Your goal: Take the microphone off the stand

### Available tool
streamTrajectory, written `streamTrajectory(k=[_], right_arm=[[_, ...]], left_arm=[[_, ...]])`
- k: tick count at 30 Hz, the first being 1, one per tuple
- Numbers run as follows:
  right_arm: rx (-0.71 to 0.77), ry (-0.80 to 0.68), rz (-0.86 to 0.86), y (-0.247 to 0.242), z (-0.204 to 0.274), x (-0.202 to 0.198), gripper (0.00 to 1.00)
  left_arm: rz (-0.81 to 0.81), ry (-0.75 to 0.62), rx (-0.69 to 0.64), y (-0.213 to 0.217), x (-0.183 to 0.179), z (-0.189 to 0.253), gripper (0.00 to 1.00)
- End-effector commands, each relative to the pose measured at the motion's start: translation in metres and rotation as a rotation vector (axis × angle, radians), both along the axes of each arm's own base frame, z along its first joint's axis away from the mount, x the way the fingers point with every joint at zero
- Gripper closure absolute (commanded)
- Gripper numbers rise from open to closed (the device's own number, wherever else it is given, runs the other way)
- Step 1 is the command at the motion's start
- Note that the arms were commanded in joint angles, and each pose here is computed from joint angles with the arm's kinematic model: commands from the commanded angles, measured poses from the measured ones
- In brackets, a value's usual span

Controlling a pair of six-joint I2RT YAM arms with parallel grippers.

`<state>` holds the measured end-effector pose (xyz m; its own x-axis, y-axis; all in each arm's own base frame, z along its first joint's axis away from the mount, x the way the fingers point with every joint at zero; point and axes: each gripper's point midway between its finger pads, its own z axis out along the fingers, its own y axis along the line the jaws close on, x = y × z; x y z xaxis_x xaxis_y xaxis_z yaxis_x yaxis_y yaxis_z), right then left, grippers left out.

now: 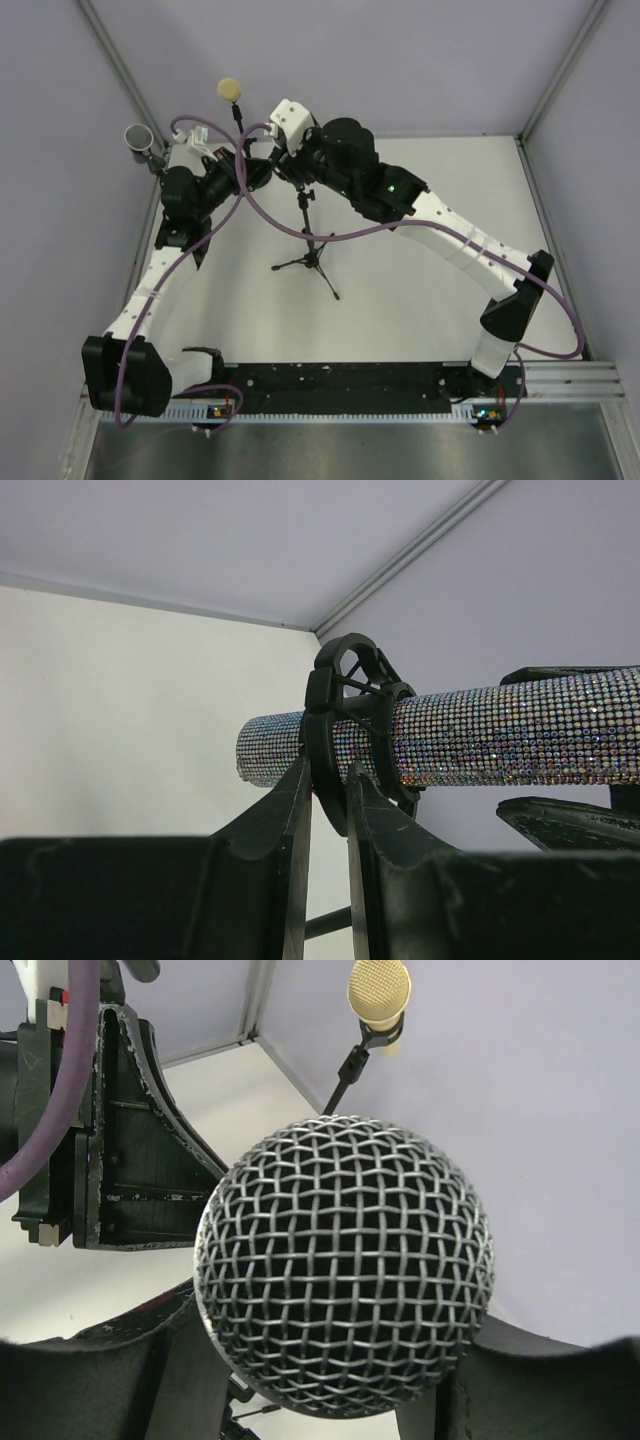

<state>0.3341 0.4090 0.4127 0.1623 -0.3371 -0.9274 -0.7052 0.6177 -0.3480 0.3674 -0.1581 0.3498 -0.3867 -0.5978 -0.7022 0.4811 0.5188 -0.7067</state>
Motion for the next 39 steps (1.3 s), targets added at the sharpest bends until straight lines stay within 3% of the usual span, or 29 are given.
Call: streamTrajectory(k=[1, 18, 39], right_arm=[[0.055, -0.018, -0.007, 0.003, 0.013, 0.0, 0.48], [0.093, -0.072, 0.001, -0.011, 0.053, -0.014, 0.78], [0.141, -0.128, 0.043, -0.018, 0.099, -0.043, 0.78]], left_arm=[[0.017, -0.017, 0.049, 0.006, -0.001, -0.01, 1.0], [0.053, 0.005, 0.065, 0.011, 0.004, -0.016, 1.0], [0.07, 0.016, 0.083, 0.013, 0.009, -0.021, 1.0]])
